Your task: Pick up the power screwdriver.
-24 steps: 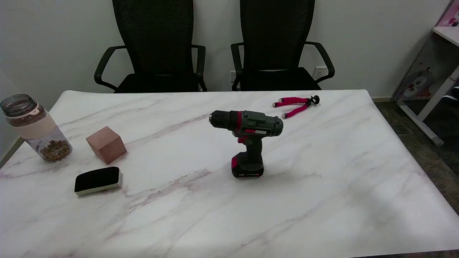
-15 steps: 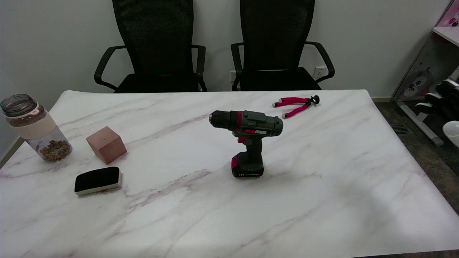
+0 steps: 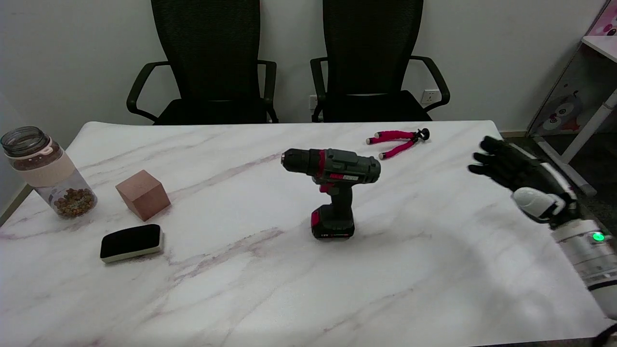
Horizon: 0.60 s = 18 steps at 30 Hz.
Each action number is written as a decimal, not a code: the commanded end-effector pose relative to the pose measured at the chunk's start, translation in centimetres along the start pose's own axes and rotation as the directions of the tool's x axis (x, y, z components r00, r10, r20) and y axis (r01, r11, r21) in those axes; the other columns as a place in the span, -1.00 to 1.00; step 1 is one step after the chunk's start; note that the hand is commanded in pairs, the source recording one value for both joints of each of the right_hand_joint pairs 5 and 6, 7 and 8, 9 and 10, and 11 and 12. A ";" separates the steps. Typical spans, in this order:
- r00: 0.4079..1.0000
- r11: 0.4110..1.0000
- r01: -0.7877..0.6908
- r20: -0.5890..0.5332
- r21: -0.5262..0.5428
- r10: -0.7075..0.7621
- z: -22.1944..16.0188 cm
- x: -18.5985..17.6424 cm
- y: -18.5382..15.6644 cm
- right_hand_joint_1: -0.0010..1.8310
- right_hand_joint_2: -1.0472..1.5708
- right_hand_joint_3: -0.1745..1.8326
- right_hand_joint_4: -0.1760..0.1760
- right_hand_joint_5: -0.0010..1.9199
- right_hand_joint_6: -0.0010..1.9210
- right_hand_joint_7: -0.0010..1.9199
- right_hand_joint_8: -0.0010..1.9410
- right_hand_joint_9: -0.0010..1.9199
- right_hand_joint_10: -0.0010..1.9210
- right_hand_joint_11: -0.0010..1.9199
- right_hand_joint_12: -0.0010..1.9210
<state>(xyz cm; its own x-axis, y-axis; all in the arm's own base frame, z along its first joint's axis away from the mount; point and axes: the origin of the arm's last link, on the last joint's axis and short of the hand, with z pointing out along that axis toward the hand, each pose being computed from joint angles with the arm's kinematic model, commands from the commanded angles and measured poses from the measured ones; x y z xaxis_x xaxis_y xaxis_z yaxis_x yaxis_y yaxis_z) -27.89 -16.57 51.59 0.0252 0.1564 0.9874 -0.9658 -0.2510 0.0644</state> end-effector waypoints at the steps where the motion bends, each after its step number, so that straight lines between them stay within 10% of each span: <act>1: 0.965 0.986 -0.085 0.236 -0.142 0.117 6.5 -11.2 5.7 0.01 -0.37 -0.11 -0.29 -0.69 -0.69 -0.69 -0.69 -0.61 -0.61 -0.52 -0.52; 18: 0.919 0.976 -0.167 0.335 -0.140 0.206 10.3 -19.5 7.9 0.03 -0.43 -0.12 0.02 -0.72 -0.72 -0.72 -0.72 -0.62 -0.62 -0.54 -0.54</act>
<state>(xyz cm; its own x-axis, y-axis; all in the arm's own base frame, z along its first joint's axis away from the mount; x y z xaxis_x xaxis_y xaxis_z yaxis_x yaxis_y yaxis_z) -32.40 -25.60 41.64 -0.0652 -0.0801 0.9946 -0.9849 -0.1549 -0.0771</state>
